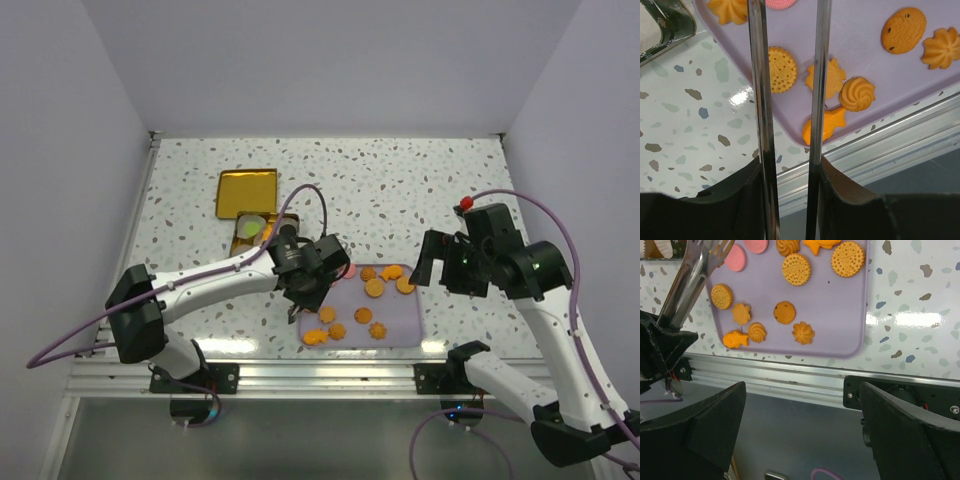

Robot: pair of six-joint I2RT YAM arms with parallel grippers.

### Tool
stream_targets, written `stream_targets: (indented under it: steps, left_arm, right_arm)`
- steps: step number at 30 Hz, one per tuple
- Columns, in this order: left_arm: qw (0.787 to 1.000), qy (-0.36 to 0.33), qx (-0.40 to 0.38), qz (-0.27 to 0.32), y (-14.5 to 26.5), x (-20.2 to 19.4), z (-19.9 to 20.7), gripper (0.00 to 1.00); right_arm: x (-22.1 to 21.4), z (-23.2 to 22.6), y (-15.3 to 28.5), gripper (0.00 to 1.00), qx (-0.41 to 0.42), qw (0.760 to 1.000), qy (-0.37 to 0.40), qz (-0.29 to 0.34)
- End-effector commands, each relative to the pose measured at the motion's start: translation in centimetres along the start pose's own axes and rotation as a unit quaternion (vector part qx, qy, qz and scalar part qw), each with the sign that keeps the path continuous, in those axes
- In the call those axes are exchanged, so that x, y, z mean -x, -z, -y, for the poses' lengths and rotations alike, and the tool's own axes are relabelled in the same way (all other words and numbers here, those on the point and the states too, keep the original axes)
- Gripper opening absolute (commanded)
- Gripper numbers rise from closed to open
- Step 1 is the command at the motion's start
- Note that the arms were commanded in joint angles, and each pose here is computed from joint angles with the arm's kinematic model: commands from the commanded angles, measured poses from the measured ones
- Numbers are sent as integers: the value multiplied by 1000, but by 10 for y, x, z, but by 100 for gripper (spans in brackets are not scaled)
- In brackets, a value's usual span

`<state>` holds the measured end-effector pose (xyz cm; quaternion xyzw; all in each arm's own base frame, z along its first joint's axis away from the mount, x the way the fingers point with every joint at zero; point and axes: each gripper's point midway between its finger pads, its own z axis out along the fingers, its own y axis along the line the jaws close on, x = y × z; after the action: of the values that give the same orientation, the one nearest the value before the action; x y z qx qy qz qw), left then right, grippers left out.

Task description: Pack the cookies

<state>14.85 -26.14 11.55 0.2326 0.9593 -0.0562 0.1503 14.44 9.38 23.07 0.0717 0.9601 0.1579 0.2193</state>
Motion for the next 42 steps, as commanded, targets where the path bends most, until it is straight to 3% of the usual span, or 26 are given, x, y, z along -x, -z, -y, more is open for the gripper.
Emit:
stream_targets:
  steps: [1, 15, 20, 42]
  left_arm:
    - [999, 8, -26, 32, 5, 18, 18, 42]
    - [1000, -16, 2, 8, -9, 5, 18, 42]
    - [1000, -18, 17, 3, -11, 1, 15, 50]
    - [999, -32, 36, -21, -27, -7, 21, 49]
  right_arm:
    - [-12, 10, 6, 99, -20, 1000, -10, -13]
    - [-18, 13, 10, 99, -19, 1000, -16, -9]
    - [-20, 12, 9, 99, -17, 1000, -19, -10]
    - [-19, 16, 8, 99, -25, 1000, -11, -8]
